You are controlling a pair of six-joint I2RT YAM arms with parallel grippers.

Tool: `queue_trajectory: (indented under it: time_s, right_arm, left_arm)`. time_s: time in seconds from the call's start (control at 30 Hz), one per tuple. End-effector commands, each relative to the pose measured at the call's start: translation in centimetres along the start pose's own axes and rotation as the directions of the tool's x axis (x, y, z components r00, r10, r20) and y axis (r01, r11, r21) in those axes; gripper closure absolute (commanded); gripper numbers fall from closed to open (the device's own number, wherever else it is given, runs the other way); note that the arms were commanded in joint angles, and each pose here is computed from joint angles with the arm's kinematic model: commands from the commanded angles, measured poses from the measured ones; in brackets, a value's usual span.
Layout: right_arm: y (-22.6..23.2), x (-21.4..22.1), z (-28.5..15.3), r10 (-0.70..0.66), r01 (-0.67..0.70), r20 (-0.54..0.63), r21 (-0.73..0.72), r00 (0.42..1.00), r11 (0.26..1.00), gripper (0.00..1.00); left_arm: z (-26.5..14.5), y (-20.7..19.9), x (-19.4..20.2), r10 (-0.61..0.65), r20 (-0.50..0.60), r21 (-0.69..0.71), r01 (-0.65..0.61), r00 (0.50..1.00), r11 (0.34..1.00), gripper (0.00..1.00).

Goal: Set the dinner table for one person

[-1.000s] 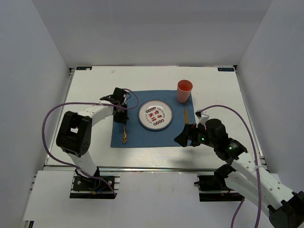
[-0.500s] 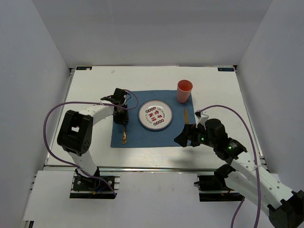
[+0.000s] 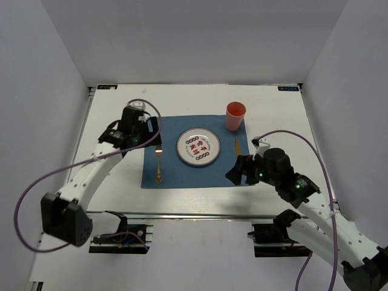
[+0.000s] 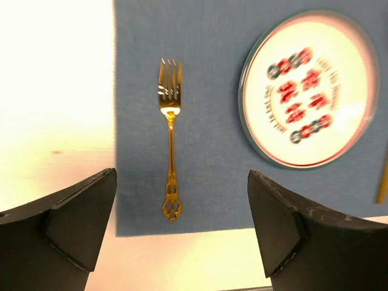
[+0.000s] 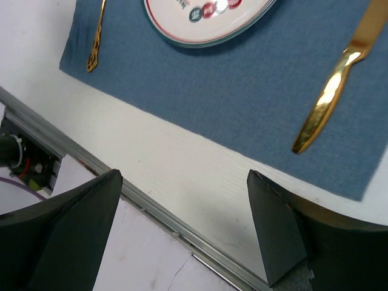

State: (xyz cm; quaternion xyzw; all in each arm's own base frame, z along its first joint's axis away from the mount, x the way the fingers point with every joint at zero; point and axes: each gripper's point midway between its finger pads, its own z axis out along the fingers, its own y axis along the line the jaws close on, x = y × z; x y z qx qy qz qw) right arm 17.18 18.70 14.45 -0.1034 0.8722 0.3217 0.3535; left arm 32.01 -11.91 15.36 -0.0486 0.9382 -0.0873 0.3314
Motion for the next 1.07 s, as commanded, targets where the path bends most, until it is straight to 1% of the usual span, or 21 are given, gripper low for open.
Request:
queue_trajectory:
  time_s: [0.0, 0.03, 0.07, 0.1, 0.13, 0.17, 0.2, 0.23, 0.27, 0.3, 0.33, 0.37, 0.4, 0.43, 0.47, 0.5, 0.57, 0.67, 0.8, 0.87, 1.03]
  right_arm:
    - [0.0, -3.7, -2.1, -0.067, 0.059, 0.098, 0.079, 0.993, 0.995, 0.11]
    - [0.1, -4.4, -3.1, -0.081, 0.07, 0.104, 0.101, 0.991, 0.992, 0.11]
    - [-0.4, -5.1, -3.8, -0.088, 0.069, 0.123, 0.148, 0.989, 0.987, 0.11]
    - [-1.1, -5.9, -4.5, -0.099, 0.068, 0.147, 0.202, 0.984, 0.977, 0.11]
    - [-1.6, -5.8, -5.5, -0.099, 0.063, 0.138, 0.244, 0.986, 0.968, 0.11]
    - [-1.9, -7.7, -7.1, -0.105, 0.042, 0.198, 0.3, 0.975, 0.953, 0.11]
    - [-2.2, -8.1, -8.1, -0.103, 0.027, 0.21, 0.337, 0.972, 0.941, 0.11]
    - [-2.7, -7.9, -9.3, -0.098, 0.017, 0.196, 0.375, 0.976, 0.927, 0.11]
    - [-2.6, -9.3, -11.1, -0.114, 0.004, 0.244, 0.409, 0.963, 0.912, 0.11]
    - [-2.8, -9.8, -12.2, -0.118, -0.006, 0.262, 0.43, 0.958, 0.903, 0.11]
    - [-3.2, -9.4, -13.3, -0.119, -0.009, 0.247, 0.461, 0.962, 0.887, 0.11]
    - [-3.1, -10.4, -14.9, -0.134, -0.021, 0.285, 0.483, 0.949, 0.875, 0.11]
    - [-3.3, -10.7, -15.8, -0.14, -0.032, 0.301, 0.5, 0.943, 0.865, 0.11]
    - [-4.0, -11.1, -17.1, -0.151, -0.052, 0.322, 0.543, 0.935, 0.838, 0.11]
    - [-4.1, -11.1, -18.5, -0.155, -0.059, 0.324, 0.565, 0.933, 0.823, 0.11]
    - [-4.2, -11.2, -19.3, -0.159, -0.067, 0.33, 0.579, 0.931, 0.813, 0.11]
    - [-4.6, -11.1, -21.1, -0.173, -0.067, 0.325, 0.612, 0.93, 0.788, 0.11]
    - [-5.2, -10.4, -22.5, -0.189, -0.05, 0.292, 0.649, 0.938, 0.759, 0.11]
    - [-4.7, -10.3, -23.4, -0.184, -0.057, 0.313, 0.627, 0.932, 0.777, 0.11]
    - [-4.7, -10.4, -23.7, -0.182, -0.065, 0.321, 0.63, 0.93, 0.774, 0.11]
    - [-5.0, -10.4, -23.6, -0.177, -0.073, 0.316, 0.643, 0.932, 0.762, 0.11]
  left_arm:
    - [-5.5, 1.6, -1.9, -0.013, 0.135, -0.05, 0.02, 0.991, 0.999, 0.02]
    - [-6.4, 2.0, -2.1, -0.009, 0.156, -0.061, 0.018, 0.988, 0.998, 0.02]
    - [-8.3, 2.7, -2.6, -0.014, 0.217, -0.069, 0.03, 0.976, 0.997, 0.02]
    - [-9.3, 3.2, -2.3, -0.014, 0.225, -0.08, 0.033, 0.974, 0.996, 0.02]
    - [-10.0, 3.6, -2.1, -0.013, 0.242, -0.086, 0.035, 0.97, 0.996, 0.02]
    - [-11.9, 4.2, -2.4, -0.025, 0.301, -0.086, 0.053, 0.953, 0.995, 0.02]
    - [-12.7, 4.8, -1.9, -0.026, 0.31, -0.095, 0.058, 0.95, 0.994, 0.02]
    - [-13.4, 5.4, -1.8, -0.033, 0.329, -0.106, 0.071, 0.944, 0.992, 0.02]
    - [-14.2, 6.2, -1.4, -0.031, 0.343, -0.125, 0.079, 0.939, 0.989, 0.02]
    - [-15.8, 6.6, -1.4, -0.045, 0.389, -0.111, 0.095, 0.92, 0.989, 0.02]
    - [-16.6, 6.9, -1.2, -0.05, 0.406, -0.113, 0.104, 0.912, 0.988, 0.02]
    - [-17.4, 7.4, -0.8, -0.051, 0.416, -0.12, 0.11, 0.908, 0.987, 0.02]
    - [-18.7, 7.8, -0.5, -0.062, 0.449, -0.103, 0.121, 0.891, 0.987, 0.02]
    - [-19.7, 7.9, -0.5, -0.073, 0.467, -0.094, 0.132, 0.881, 0.987, 0.02]
    - [-20.2, 8.3, 0.2, -0.073, 0.459, -0.097, 0.132, 0.885, 0.987, 0.02]
    - [-21.4, 8.5, 0.5, -0.09, 0.486, -0.075, 0.145, 0.869, 0.987, 0.02]
    - [-23.0, 8.9, 1.0, -0.102, 0.498, -0.066, 0.155, 0.861, 0.986, 0.02]
    - [-25.1, 9.5, 1.6, -0.114, 0.519, -0.057, 0.168, 0.847, 0.984, 0.02]
    - [-26.7, 10.0, 1.8, -0.106, 0.531, -0.062, 0.163, 0.841, 0.985, 0.02]
    - [-27.1, 10.4, 1.9, -0.092, 0.526, -0.088, 0.162, 0.845, 0.983, 0.02]
    - [-28.6, 10.7, 1.4, -0.072, 0.548, -0.098, 0.149, 0.834, 0.984, 0.02]
